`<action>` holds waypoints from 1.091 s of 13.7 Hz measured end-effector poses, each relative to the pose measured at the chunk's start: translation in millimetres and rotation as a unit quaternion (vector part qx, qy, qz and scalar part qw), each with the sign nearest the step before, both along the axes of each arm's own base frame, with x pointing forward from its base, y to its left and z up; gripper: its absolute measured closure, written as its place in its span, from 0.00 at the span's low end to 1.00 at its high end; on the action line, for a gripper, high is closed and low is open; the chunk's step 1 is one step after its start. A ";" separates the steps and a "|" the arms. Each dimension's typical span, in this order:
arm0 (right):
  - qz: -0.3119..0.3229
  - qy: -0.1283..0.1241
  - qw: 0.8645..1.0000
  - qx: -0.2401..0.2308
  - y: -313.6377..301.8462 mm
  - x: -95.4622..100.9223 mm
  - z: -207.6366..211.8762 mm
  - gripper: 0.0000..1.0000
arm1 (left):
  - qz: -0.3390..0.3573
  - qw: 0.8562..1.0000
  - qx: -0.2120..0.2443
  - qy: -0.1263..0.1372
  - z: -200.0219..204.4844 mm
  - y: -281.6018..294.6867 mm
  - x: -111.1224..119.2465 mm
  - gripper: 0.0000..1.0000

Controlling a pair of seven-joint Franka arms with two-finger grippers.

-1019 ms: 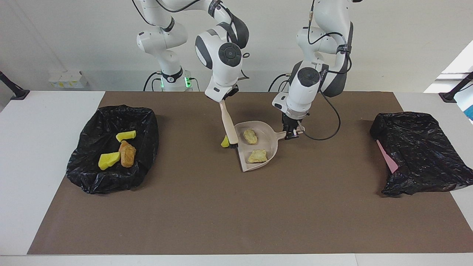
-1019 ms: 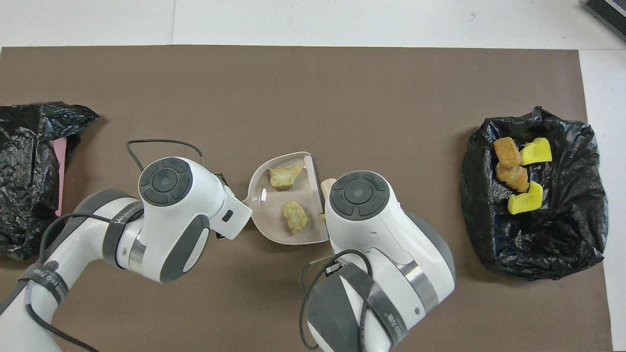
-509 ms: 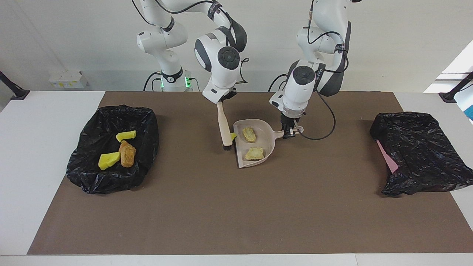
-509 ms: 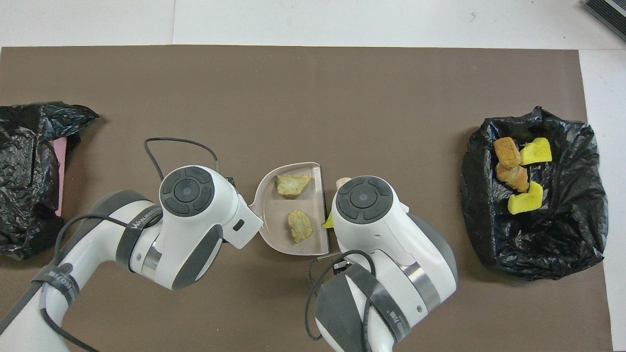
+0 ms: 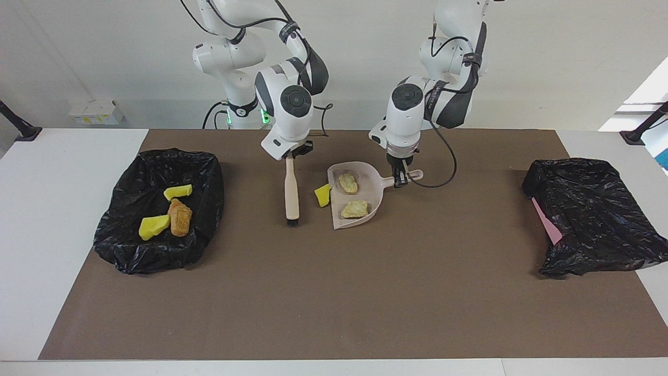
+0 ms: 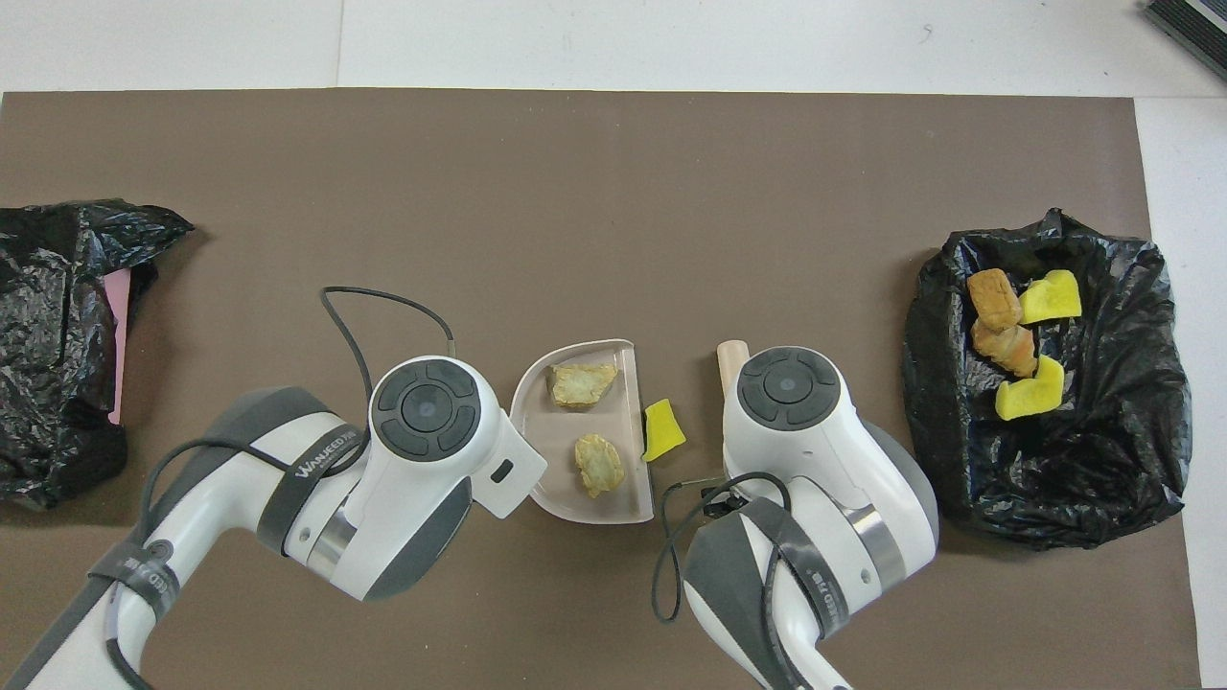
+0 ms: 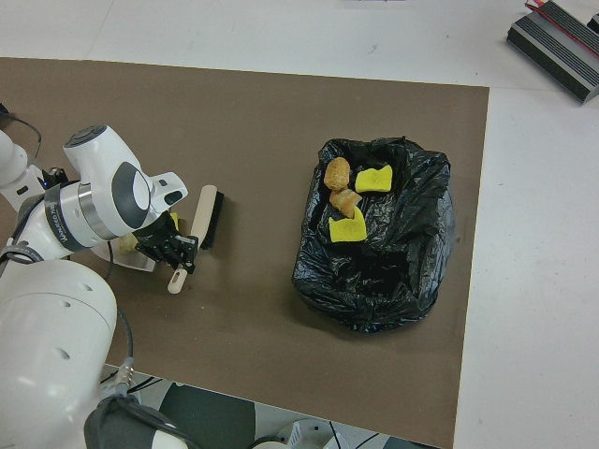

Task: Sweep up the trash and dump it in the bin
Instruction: 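Push the yellow sponge into the dustpan with the right gripper's brush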

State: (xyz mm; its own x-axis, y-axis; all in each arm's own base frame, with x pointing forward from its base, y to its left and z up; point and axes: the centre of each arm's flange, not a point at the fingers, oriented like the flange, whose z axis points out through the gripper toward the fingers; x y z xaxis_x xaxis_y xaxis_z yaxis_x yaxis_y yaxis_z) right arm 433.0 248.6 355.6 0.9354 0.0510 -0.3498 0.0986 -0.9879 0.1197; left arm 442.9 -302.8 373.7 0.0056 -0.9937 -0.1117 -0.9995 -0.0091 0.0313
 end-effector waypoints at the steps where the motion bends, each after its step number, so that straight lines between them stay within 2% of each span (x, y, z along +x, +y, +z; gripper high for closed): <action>1: -0.001 0.003 1.000 0.009 5.7 -4.7 -3.4 0.74 | 0.007 1.000 0.002 0.001 0.9 -2.7 -3.4 0.67; 6: 0.017 0.011 0.998 0.063 57.8 -34.3 7.5 0.74 | 0.041 0.999 0.009 -0.001 2.2 -11.9 -14.9 0.67; 8: 0.017 0.006 0.997 0.077 74.7 -41.1 14.0 0.74 | 0.046 0.999 0.005 -0.006 -1.9 -12.1 -16.2 0.67; 10: 0.017 -0.003 0.996 0.083 85.5 -43.2 20.4 0.74 | 0.032 0.999 -0.010 -0.020 -8.2 -10.9 -13.8 0.67; 15: 0.017 -0.018 0.995 0.094 90.5 -35.0 38.3 0.74 | 0.002 1.000 -0.018 -0.022 -12.1 17.2 8.6 0.67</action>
State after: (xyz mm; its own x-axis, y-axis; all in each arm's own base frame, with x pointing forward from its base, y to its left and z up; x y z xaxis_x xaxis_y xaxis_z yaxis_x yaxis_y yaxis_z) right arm 398.0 339.1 393.9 0.9441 0.1436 -0.2968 0.1305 -0.9894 -0.0633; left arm 451.5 -285.6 361.6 0.0144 -0.9970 -0.0761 -0.9998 -0.0135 -0.0128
